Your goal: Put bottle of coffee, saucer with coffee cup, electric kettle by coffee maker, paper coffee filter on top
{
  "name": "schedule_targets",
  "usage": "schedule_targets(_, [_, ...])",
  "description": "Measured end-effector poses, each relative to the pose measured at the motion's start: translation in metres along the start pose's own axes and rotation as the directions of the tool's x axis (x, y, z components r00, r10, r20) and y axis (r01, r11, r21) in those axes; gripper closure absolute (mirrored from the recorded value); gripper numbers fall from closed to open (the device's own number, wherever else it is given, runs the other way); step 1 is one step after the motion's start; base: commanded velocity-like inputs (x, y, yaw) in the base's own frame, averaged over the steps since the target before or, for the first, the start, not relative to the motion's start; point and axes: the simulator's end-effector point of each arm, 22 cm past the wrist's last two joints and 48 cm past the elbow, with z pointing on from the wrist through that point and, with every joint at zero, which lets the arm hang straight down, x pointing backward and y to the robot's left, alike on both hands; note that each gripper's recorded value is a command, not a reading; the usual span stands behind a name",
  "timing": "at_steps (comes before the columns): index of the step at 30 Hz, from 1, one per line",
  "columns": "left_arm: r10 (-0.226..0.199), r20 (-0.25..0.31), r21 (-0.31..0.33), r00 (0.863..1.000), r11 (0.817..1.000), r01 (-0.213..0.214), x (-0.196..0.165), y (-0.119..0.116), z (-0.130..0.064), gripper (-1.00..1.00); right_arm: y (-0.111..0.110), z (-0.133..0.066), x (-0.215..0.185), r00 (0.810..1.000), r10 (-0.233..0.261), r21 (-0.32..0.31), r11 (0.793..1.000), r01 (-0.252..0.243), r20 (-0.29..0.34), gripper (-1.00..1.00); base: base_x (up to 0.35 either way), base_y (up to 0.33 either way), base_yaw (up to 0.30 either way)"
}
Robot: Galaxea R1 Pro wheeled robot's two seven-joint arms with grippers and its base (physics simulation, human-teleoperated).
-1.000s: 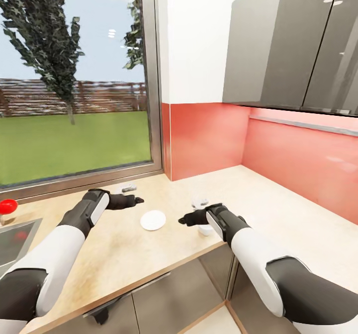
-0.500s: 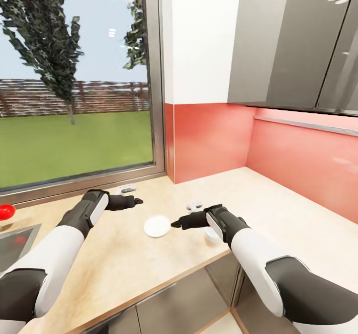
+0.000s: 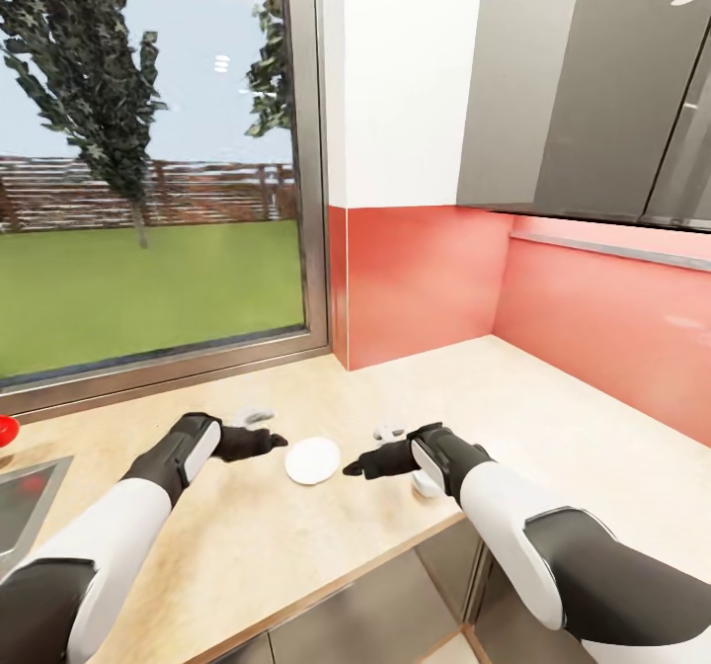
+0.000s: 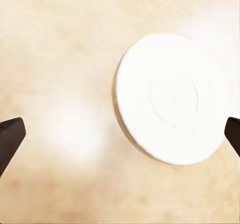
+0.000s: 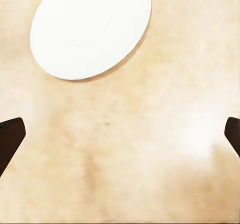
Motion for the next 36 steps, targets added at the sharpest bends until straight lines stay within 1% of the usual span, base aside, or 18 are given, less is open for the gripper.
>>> schedule_targets(1, [-0.022, -0.026, 0.004, 0.999, 1.0, 0.022, 0.012, 0.002, 0.005, -1.0, 0.0, 0.001, 0.002, 1.0, 0.002, -0.001, 1.0, -0.002, -0.004, -1.0, 0.0, 0.0, 0.0])
schedule_targets(2, [-0.033, -0.036, 0.01, 0.999, 0.999, 0.033, 0.017, 0.001, 0.007, -1.0, 0.0, 0.001, 0.003, 1.0, 0.003, -0.002, 1.0, -0.003, -0.005, -1.0, 0.0, 0.0, 0.0])
schedule_targets(5, [-0.05, -0.047, 0.02, 0.998, 0.999, 0.051, 0.022, -0.002, 0.01, -1.0, 0.0, 0.001, 0.005, 1.0, 0.005, -0.004, 1.0, -0.005, -0.008, -1.0, 0.0, 0.0, 0.0])
schedule_targets(9, [-0.051, -0.043, 0.025, 0.998, 0.998, 0.052, 0.021, -0.004, 0.009, -1.0, 0.002, 0.001, 0.005, 1.0, 0.006, -0.01, 1.0, -0.006, -0.008, -1.0, 0.148, 0.096, 0.0])
schedule_targets(11, [-0.052, -0.043, 0.025, 0.998, 0.998, 0.054, 0.022, -0.004, 0.01, -1.0, 0.007, 0.001, 0.005, 1.0, 0.006, -0.033, 0.999, -0.007, -0.008, -1.0, 0.166, 0.099, 0.0])
schedule_targets(12, [-0.053, -0.043, 0.025, 0.998, 0.998, 0.055, 0.022, -0.003, 0.01, -1.0, 0.011, 0.001, 0.005, 1.0, 0.006, -0.054, 0.998, -0.007, -0.008, -1.0, 0.066, 0.038, 0.0])
schedule_targets(14, [-0.055, -0.044, 0.025, 0.998, 0.998, 0.056, 0.022, -0.003, 0.01, -1.0, 0.014, 0.001, 0.005, 1.0, 0.005, -0.064, 0.998, -0.006, -0.007, -1.0, 0.035, 0.02, 0.0])
schedule_targets(29, [-0.056, -0.047, 0.026, 0.997, 0.998, 0.057, 0.024, -0.003, 0.011, -1.0, 0.015, 0.001, 0.004, 1.0, 0.005, -0.07, 0.998, -0.005, -0.006, -1.0, 0.003, 0.002, 0.002])
schedule_targets(32, [-0.057, -0.048, 0.025, 0.997, 0.998, 0.058, 0.025, -0.002, 0.011, -1.0, 0.015, 0.001, 0.005, 1.0, 0.005, -0.07, 0.998, -0.006, -0.007, -1.0, 0.0, 0.0, 0.098])
schedule_targets(36, [-0.057, -0.048, 0.026, 0.997, 0.998, 0.059, 0.025, -0.002, 0.012, -1.0, 0.015, 0.001, 0.005, 1.0, 0.005, -0.07, 0.998, -0.006, -0.007, -1.0, 0.0, 0.0, 0.24])
